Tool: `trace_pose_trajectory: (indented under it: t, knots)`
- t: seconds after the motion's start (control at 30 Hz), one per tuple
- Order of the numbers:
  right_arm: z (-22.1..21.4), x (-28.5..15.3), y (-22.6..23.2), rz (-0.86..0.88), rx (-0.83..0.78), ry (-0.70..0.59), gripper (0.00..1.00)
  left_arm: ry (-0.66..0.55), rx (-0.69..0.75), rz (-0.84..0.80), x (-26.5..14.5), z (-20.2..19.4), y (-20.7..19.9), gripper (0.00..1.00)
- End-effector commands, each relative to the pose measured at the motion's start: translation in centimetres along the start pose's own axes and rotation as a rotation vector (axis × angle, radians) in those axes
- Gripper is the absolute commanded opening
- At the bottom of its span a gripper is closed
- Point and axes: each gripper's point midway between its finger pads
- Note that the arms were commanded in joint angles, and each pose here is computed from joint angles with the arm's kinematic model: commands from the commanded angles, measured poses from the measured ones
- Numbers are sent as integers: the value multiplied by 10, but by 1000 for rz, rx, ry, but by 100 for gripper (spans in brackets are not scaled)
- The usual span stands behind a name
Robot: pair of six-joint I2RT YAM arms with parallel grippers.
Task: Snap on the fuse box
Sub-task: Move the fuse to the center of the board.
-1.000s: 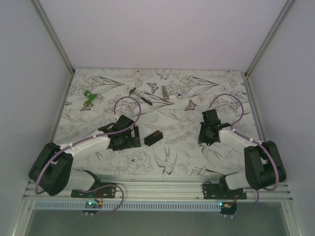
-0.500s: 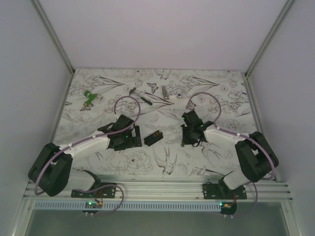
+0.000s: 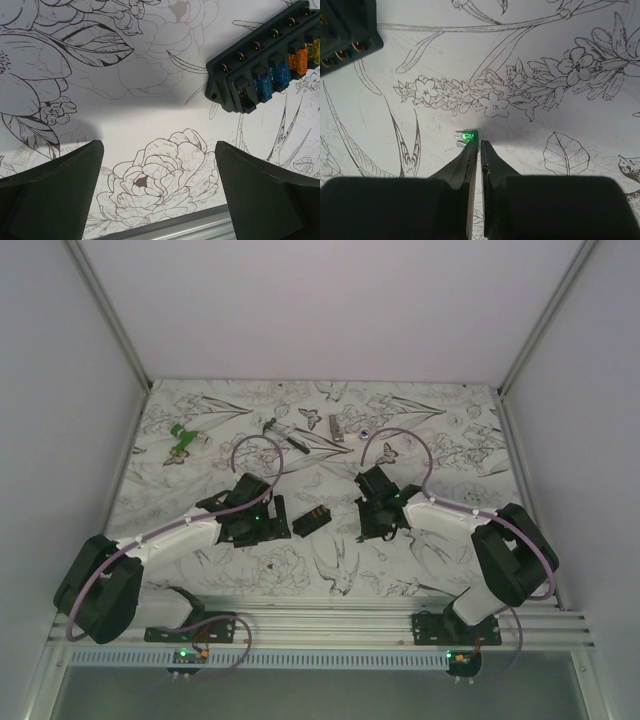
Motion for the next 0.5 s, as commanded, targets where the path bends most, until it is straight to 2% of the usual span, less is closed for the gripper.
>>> trace_pose_trajectory:
  t: [0.0,0.17,0.3,0.47]
  knots:
    - [9,-15,12,30,-62,-26,16,17,-14,-23,-1,-4,-2,100]
    - [10,-23,8,-24,-78,-14,27,2,-9,-15,-2,-1,0,100]
    - [13,-21,3,-114,-79,-24,40,7,-16,-10,-1,-1,4,100]
    - [26,-8,2,-191,-43,-42,48,4,-17,-18,-2,-1,4,100]
Point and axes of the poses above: each gripper's point midway between its finger pads, its own x axis out along the fingers, its own y axis along the line the jaws close on, z = x × y
